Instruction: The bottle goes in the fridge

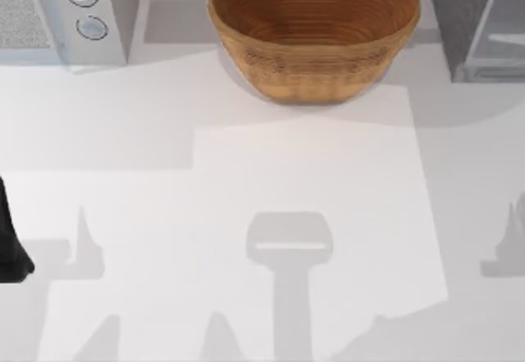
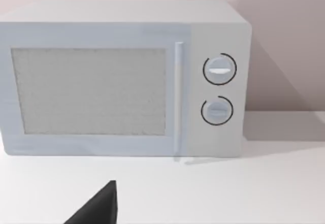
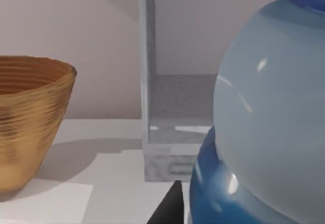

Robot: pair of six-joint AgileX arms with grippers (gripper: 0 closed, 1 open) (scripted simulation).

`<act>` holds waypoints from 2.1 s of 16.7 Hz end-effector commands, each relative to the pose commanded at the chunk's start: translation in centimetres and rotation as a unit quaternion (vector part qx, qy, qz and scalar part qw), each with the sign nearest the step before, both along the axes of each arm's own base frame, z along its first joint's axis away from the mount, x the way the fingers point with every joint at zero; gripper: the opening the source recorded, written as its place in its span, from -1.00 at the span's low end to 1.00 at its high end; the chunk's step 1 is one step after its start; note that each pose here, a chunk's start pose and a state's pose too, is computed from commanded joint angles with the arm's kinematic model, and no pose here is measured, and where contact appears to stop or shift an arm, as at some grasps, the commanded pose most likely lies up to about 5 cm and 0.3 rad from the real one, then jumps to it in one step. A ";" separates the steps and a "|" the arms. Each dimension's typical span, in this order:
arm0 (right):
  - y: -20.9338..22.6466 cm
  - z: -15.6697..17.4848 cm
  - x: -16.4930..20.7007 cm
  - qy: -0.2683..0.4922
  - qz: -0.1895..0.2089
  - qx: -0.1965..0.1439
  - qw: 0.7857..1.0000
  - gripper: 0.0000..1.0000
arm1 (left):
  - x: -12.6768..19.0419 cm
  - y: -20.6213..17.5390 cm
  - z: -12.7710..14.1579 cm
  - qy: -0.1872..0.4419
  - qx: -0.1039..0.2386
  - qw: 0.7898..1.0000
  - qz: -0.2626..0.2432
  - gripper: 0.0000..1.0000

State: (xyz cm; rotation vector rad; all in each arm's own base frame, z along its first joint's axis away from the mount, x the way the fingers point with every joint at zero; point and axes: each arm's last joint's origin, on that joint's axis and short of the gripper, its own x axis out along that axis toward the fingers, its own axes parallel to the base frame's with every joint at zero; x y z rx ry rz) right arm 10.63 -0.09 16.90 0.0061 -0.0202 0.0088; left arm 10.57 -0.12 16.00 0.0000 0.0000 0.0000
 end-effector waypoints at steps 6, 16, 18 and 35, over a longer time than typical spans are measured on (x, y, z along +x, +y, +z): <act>-0.4 5.4 2.4 -0.026 0.001 0.000 1.000 -0.98 | 0.0 0.0 0.0 0.000 0.000 1.000 0.000 1.00; -4.9 7.1 19.3 0.001 -0.004 -0.009 1.000 -0.98 | 0.0 0.0 0.0 0.000 0.000 1.000 0.000 1.00; -6.4 4.9 22.8 0.007 -0.004 -0.008 1.000 -0.98 | 0.0 0.0 0.0 0.000 0.000 1.000 0.000 1.00; -10.1 -4.2 30.6 0.018 0.000 0.000 1.000 -0.98 | 0.0 0.0 0.0 0.000 0.000 1.000 0.000 1.00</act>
